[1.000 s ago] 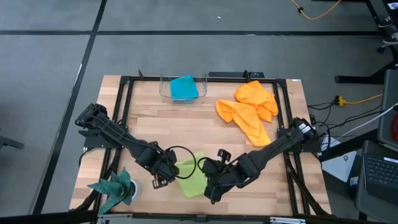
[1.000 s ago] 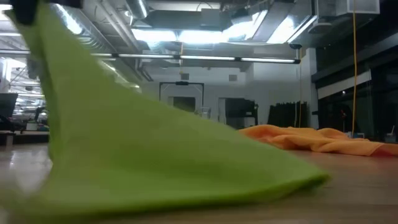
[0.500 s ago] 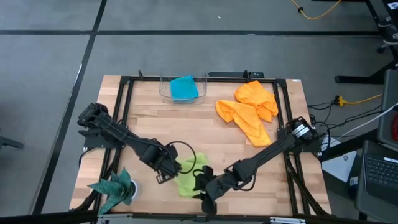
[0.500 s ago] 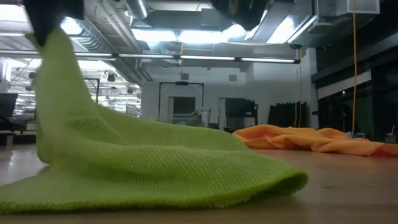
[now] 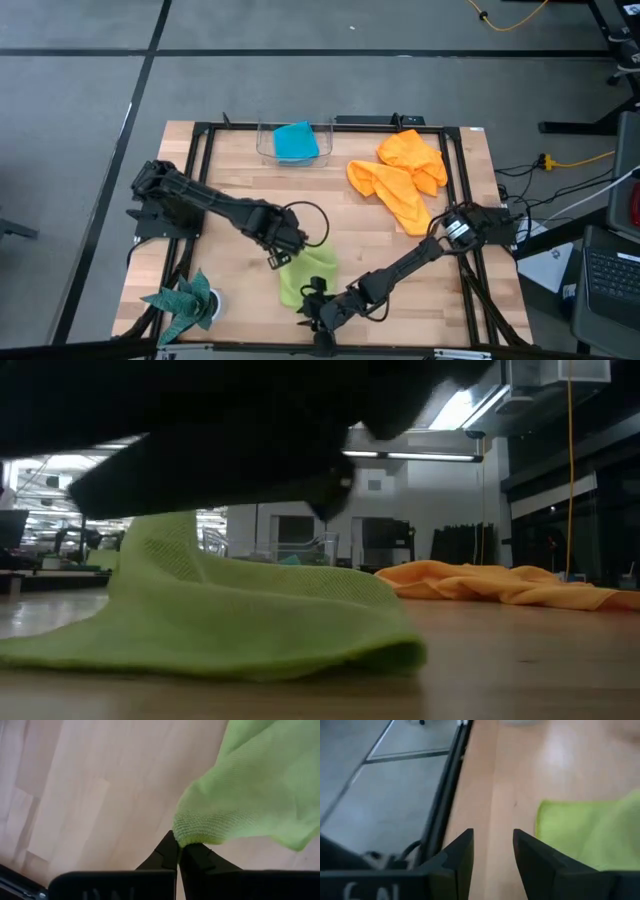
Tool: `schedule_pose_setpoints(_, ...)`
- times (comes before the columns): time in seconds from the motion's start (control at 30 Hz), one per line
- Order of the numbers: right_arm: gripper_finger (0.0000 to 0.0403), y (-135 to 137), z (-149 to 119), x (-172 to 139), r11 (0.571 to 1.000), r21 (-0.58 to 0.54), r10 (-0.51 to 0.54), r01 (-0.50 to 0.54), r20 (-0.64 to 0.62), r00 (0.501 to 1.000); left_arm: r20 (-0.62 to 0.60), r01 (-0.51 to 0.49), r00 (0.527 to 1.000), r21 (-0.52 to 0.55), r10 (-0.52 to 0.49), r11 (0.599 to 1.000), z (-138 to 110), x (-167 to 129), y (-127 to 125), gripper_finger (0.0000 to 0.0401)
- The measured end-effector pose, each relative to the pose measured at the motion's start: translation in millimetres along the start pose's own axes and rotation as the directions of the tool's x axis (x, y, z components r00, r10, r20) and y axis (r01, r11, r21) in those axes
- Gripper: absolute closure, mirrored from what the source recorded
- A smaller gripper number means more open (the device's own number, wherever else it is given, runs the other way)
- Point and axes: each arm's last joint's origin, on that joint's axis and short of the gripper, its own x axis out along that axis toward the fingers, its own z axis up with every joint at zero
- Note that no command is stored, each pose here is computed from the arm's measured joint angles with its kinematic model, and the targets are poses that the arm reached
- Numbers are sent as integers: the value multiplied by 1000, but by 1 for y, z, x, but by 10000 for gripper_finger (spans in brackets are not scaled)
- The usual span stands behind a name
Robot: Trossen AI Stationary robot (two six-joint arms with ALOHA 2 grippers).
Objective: Fold microfiber towels
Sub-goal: Fold the green microfiber towel
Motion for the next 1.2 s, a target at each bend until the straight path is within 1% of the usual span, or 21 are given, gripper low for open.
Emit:
schedule_pose_setpoints(0.07,264,1,1,8,997,-73,-17,19,27,1000,-1,0,1000,-4,0,1000,4,1,4,401)
schedule_pose_setpoints(0.13,264,3,2,18,985,-161,-47,55,51,998,-3,10,1000,-18,-10,1000,8,2,6,401)
schedule_pose_setpoints(0.17,264,4,3,24,977,-196,-69,80,65,995,-8,17,1000,-25,-17,1000,9,2,7,401)
schedule_pose_setpoints(0.23,264,3,4,36,962,-228,-136,153,89,987,-13,20,1000,-32,-21,999,11,2,9,401)
schedule_pose_setpoints(0.33,264,-1,10,52,951,-207,-214,232,104,971,-14,22,1000,-31,-23,999,10,2,9,401)
schedule_pose_setpoints(0.4,264,-5,14,58,944,-164,-274,285,86,958,-16,24,1000,-30,-24,999,10,2,8,401)
schedule_pose_setpoints(0.47,264,-10,18,64,941,-142,-304,309,56,951,-16,24,1000,-30,-24,999,10,2,8,401)
schedule_pose_setpoints(0.5,264,-12,19,66,941,-133,-308,311,41,950,-15,24,1000,-30,-24,999,10,2,8,401)
schedule_pose_setpoints(0.57,264,-12,19,72,953,-123,-278,278,17,961,-15,24,1000,-30,-24,999,10,2,8,401)
schedule_pose_setpoints(0.67,264,-12,12,76,960,-106,-265,261,-22,964,-15,23,1000,-29,-24,999,10,2,8,401)
schedule_pose_setpoints(0.77,264,-11,7,74,953,-97,-293,287,-54,955,-15,23,1000,-25,-24,999,10,2,8,401)
schedule_pose_setpoints(0.9,264,-7,8,71,933,-117,-347,341,-29,937,-15,24,1000,-3,-24,1000,10,2,8,401)
schedule_pose_setpoints(1.0,264,-4,9,69,931,-115,-350,346,-23,936,-15,24,1000,-3,-24,1000,10,2,8,401)
schedule_pose_setpoints(1.1,264,-5,7,68,921,-132,-373,366,-34,927,-15,24,1000,-3,-24,1000,10,2,8,401)
schedule_pose_setpoints(1.2,264,-6,6,68,918,-108,-387,381,-43,921,-15,23,1000,-3,-23,1000,10,2,8,401)
